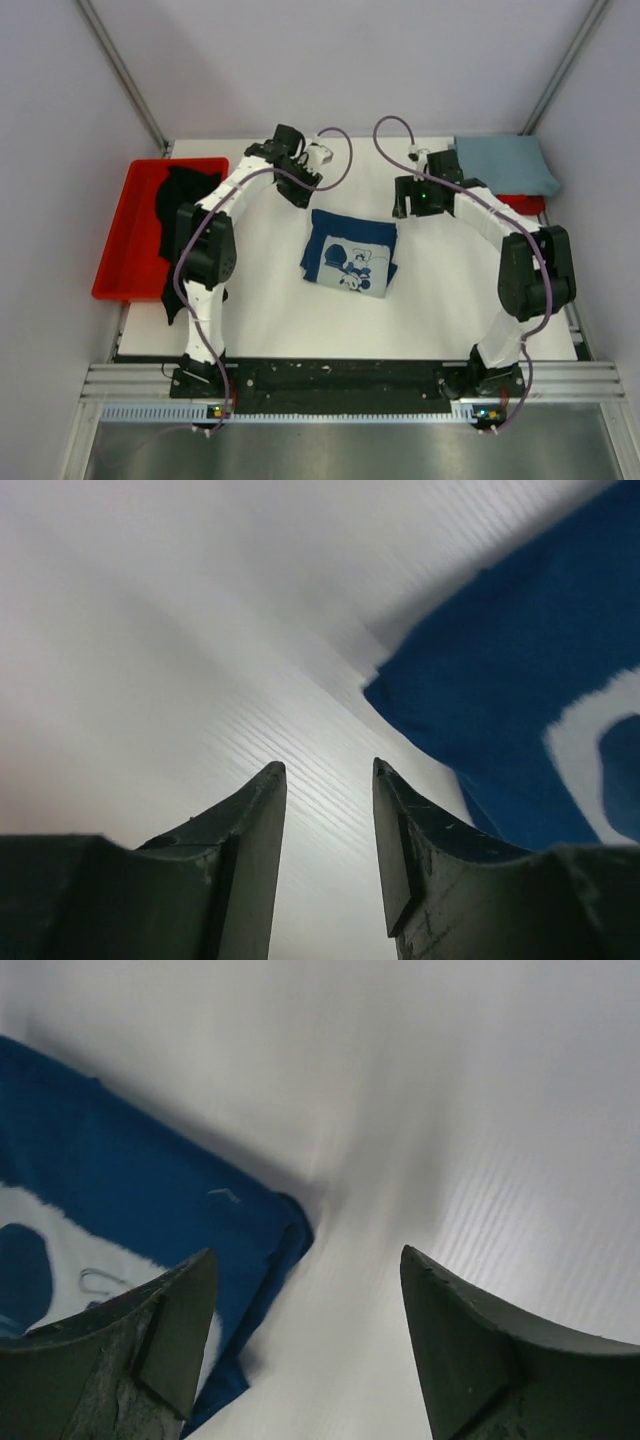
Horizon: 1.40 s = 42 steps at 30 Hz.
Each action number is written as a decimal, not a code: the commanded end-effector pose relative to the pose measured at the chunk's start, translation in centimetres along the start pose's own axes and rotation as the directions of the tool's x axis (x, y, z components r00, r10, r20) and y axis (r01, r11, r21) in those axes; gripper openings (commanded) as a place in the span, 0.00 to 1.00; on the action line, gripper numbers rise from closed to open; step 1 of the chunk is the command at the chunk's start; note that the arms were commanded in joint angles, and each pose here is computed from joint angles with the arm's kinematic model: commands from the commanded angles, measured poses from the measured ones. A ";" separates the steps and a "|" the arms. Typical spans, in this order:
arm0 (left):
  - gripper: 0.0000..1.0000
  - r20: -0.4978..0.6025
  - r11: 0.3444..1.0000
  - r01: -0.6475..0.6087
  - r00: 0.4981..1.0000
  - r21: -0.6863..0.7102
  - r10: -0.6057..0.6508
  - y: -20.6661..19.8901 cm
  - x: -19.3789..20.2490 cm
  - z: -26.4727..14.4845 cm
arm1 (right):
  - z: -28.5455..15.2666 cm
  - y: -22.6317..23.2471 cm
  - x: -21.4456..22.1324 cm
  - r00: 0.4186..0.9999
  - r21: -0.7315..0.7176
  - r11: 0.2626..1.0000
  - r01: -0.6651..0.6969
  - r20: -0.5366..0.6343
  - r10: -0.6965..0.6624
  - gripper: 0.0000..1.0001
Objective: Fold and stack the t-shirts
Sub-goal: Put the neatly folded tshirt into the corner of the board with the right arm
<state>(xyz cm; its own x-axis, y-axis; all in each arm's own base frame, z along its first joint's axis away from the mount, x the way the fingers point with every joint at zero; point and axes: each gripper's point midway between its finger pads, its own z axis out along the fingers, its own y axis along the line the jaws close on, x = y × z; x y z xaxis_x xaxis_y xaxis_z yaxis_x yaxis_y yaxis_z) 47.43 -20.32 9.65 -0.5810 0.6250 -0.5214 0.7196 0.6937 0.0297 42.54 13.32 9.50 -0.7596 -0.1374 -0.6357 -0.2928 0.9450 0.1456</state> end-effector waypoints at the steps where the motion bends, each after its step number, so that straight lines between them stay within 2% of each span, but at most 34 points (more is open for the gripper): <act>1: 0.42 0.149 0.986 0.012 0.988 0.163 -0.037 -5.5 -1.3 -4.4 | -1.9 4.7 2.0 0.977 -0.189 0.959 -0.212 -0.048 0.207 0.74; 5: 0.35 0.084 0.960 0.050 0.994 0.276 -0.076 -8.7 1.4 -3.1 | -0.6 5.3 3.2 0.960 -0.219 0.935 -0.279 -0.076 0.269 0.75; 7: 0.34 0.038 0.947 0.078 0.995 0.311 -0.094 -9.5 2.8 -2.0 | 0.5 5.6 4.0 0.953 -0.236 0.924 -0.301 -0.110 0.283 0.75; 11: 0.29 -0.080 0.945 0.137 0.990 0.298 -0.118 -9.1 5.0 0.6 | 2.6 6.1 5.5 0.931 -0.254 0.899 -0.357 -0.175 0.321 0.73; 14: 0.26 -0.130 0.952 0.156 0.983 0.263 -0.125 -8.4 6.2 2.7 | 3.7 6.1 6.3 0.911 -0.266 0.875 -0.404 -0.202 0.360 0.68; 16: 0.25 -0.156 0.950 0.173 0.978 0.261 -0.135 -8.3 6.8 3.6 | 4.2 6.0 6.6 0.895 -0.284 0.851 -0.441 -0.215 0.392 0.53; 18: 0.25 -0.167 0.947 0.179 0.976 0.266 -0.137 -8.4 7.2 4.1 | 4.4 6.1 6.7 0.878 -0.314 0.822 -0.475 -0.230 0.419 0.28; 20: 0.25 -0.174 0.950 0.175 0.976 0.259 -0.133 -8.3 7.4 4.2 | 4.4 6.1 6.4 0.870 -0.341 0.801 -0.492 -0.234 0.435 0.12; 22: 0.25 -0.174 0.952 0.172 0.976 0.253 -0.131 -8.1 7.4 4.0 | 4.2 6.0 5.6 0.868 -0.359 0.790 -0.497 -0.219 0.446 0.00; 26: 0.28 -0.132 0.959 0.155 0.983 0.239 -0.126 -7.3 5.9 2.5 | 3.4 6.1 3.3 0.888 -0.407 0.790 -0.459 -0.176 0.425 0.00; 34: 0.48 0.074 0.978 0.095 0.991 0.186 -0.110 -3.9 0.6 -5.8 | 1.8 4.6 -1.0 0.944 -0.370 0.869 -0.328 -0.111 0.310 0.00; 42: 0.50 0.097 0.987 0.125 0.986 0.103 -0.135 -0.2 2.2 -9.7 | 0.4 -0.5 -5.4 0.995 -0.174 0.981 -0.091 -0.064 0.081 0.00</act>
<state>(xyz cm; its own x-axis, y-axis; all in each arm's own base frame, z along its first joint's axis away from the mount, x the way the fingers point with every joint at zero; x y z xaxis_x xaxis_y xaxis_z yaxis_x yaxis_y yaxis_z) 42.49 -17.69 13.82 -0.6630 0.4915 -0.5646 0.6753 0.7183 -0.1677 45.23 17.42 11.48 -0.8482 0.0655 -0.5256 -0.2640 0.8080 0.5268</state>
